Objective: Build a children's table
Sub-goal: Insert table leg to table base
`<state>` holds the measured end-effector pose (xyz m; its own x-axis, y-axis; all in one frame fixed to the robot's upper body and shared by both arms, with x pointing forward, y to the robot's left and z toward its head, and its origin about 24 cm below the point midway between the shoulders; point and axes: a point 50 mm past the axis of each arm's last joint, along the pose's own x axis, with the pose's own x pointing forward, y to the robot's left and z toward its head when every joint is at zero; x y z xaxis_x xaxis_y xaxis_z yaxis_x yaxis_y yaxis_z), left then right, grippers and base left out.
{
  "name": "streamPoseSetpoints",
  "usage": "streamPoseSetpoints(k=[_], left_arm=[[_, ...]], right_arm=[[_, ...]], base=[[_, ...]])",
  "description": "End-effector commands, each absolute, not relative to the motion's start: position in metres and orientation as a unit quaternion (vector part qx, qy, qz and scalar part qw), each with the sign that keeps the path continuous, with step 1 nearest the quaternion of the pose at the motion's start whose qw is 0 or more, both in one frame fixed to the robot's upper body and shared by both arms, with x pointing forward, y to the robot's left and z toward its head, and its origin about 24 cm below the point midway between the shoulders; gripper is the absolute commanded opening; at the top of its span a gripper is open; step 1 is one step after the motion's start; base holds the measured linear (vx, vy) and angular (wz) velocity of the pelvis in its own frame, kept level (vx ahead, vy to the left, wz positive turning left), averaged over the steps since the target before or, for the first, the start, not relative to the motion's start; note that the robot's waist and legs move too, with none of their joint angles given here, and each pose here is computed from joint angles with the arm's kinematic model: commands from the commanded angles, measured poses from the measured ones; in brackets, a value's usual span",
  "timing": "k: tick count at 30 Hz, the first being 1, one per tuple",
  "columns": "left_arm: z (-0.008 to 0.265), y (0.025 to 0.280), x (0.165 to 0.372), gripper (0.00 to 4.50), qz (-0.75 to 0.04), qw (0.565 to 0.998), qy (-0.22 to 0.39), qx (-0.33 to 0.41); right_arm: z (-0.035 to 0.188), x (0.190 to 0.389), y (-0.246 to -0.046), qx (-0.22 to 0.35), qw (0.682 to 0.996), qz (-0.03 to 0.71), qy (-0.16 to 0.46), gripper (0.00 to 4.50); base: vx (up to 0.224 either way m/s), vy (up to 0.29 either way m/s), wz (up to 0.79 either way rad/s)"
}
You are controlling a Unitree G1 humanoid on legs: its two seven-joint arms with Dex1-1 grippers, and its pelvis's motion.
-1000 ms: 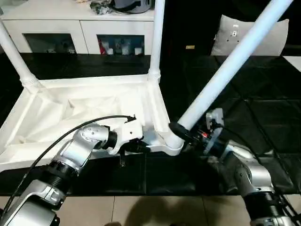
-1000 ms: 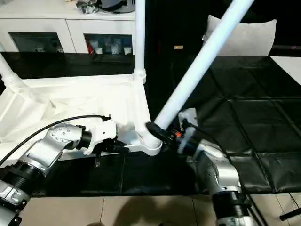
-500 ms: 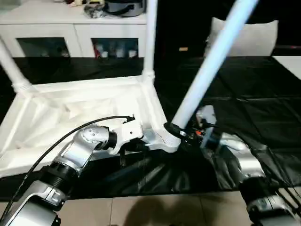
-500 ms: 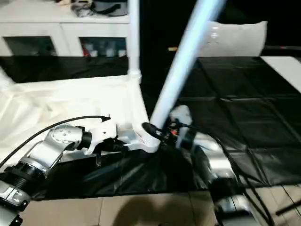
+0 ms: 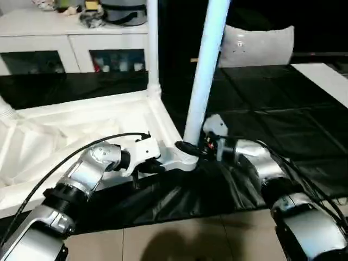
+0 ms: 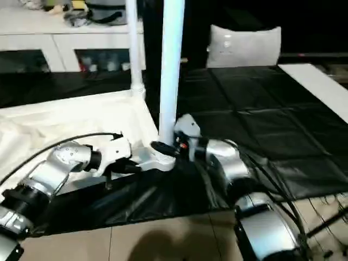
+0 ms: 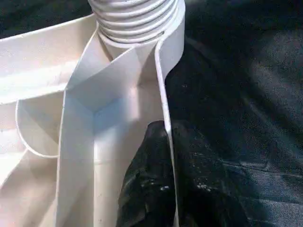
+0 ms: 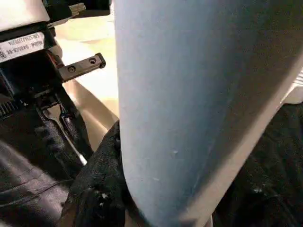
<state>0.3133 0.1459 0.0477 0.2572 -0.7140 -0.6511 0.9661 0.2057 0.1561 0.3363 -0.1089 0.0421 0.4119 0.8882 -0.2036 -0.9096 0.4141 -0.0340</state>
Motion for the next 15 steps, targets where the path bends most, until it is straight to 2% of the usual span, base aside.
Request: streamPoseSetpoints(k=[1,4,6,15], left_arm=[[0.069,0.137,0.313,0.00,-0.627,0.691,0.191,0.304],[0.076,0.138,0.322,0.00,-0.621,0.697,0.185,0.307],[0.083,0.139,0.330,0.00,-0.609,0.709,0.180,0.306],[0.090,0.149,0.336,0.00,-0.604,0.713,0.185,0.305]], right_arm=[[-0.025,0.303,-0.158,-0.093,0.845,0.462,0.254,1.89],[-0.019,0.291,-0.151,-0.076,0.833,0.504,0.217,1.89],[-0.003,0.284,-0.143,-0.067,0.827,0.525,0.189,1.89],[0.027,0.278,-0.122,-0.053,0.824,0.536,0.174,1.89]], base=[[0.000,0.000,0.00],[0.063,-0.103,0.02],[0.091,-0.060,-0.22],[0.009,-0.007,0.00]])
